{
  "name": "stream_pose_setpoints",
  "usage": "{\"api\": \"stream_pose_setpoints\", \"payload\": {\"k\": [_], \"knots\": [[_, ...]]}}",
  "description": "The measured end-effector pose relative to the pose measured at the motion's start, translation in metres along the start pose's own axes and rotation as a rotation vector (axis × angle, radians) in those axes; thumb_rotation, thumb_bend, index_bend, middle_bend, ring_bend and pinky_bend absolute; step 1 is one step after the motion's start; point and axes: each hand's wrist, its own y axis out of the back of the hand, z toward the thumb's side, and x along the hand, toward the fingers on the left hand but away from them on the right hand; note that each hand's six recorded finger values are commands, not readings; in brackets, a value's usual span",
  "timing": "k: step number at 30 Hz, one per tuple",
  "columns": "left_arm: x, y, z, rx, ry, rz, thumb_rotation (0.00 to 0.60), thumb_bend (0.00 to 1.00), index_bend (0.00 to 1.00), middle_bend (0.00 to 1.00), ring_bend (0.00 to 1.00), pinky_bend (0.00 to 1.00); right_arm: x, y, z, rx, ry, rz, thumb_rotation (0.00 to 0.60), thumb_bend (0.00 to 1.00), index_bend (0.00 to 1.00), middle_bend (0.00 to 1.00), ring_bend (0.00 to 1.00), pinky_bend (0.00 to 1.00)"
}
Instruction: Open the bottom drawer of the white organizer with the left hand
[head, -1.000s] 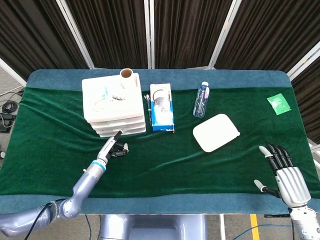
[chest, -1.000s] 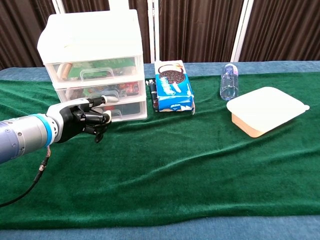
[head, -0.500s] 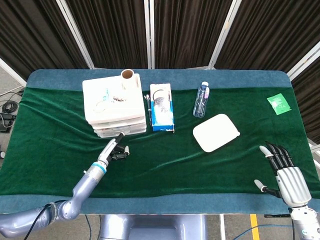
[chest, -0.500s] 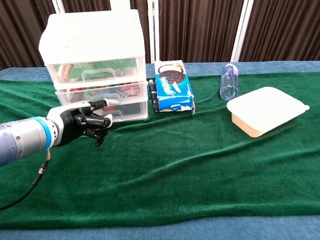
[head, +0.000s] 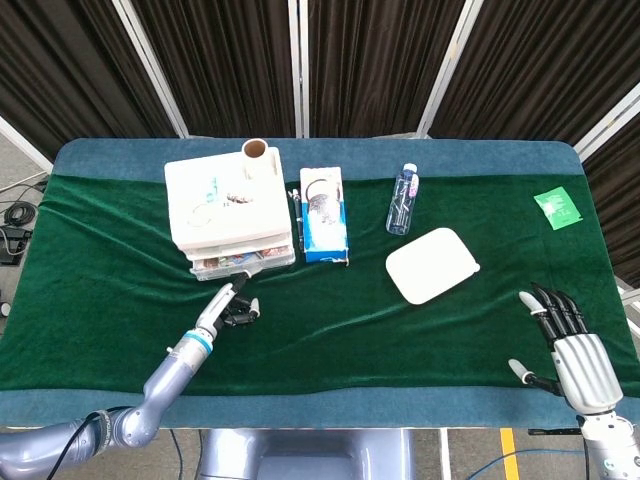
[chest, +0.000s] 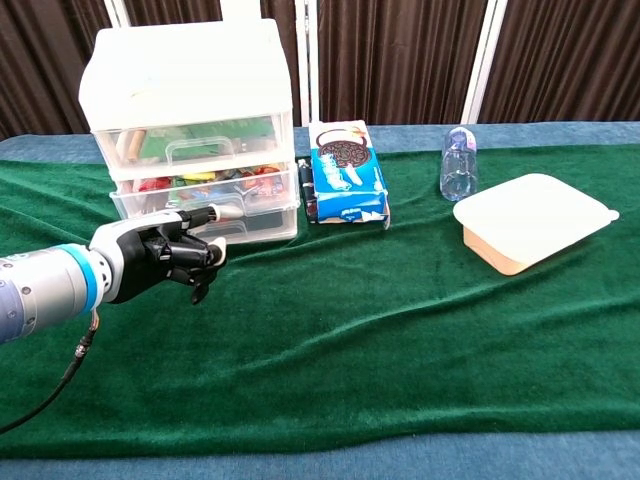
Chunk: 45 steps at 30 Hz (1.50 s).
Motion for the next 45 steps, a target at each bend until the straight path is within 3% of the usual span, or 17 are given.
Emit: {"api": "stream_pose_setpoints", "payload": {"k": [31, 38, 45], "knots": [[-0.025, 0.012, -0.015, -0.037, -0.023, 0.010, 0.600, 0.73, 0.06, 0.87, 0.74, 0.70, 0.000, -0.002, 0.000, 0.015, -0.003, 0.004, 0.600, 0.08, 0.01, 0.00, 0.00, 0.00], [-0.055, 0.002, -0.026, 0.143, -0.100, 0.032, 0.600, 0.73, 0.09, 0.87, 0.74, 0.70, 0.001, -0.004, 0.003, 0.025, 0.003, 0.007, 0.600, 0.09, 0.01, 0.00, 0.00, 0.00], [-0.089, 0.003, -0.008, 0.370, -0.236, 0.139, 0.600, 0.75, 0.09, 0.88, 0.75, 0.72, 0.002, -0.006, 0.005, 0.031, 0.008, 0.011, 0.600, 0.09, 0.01, 0.00, 0.00, 0.00]]}}
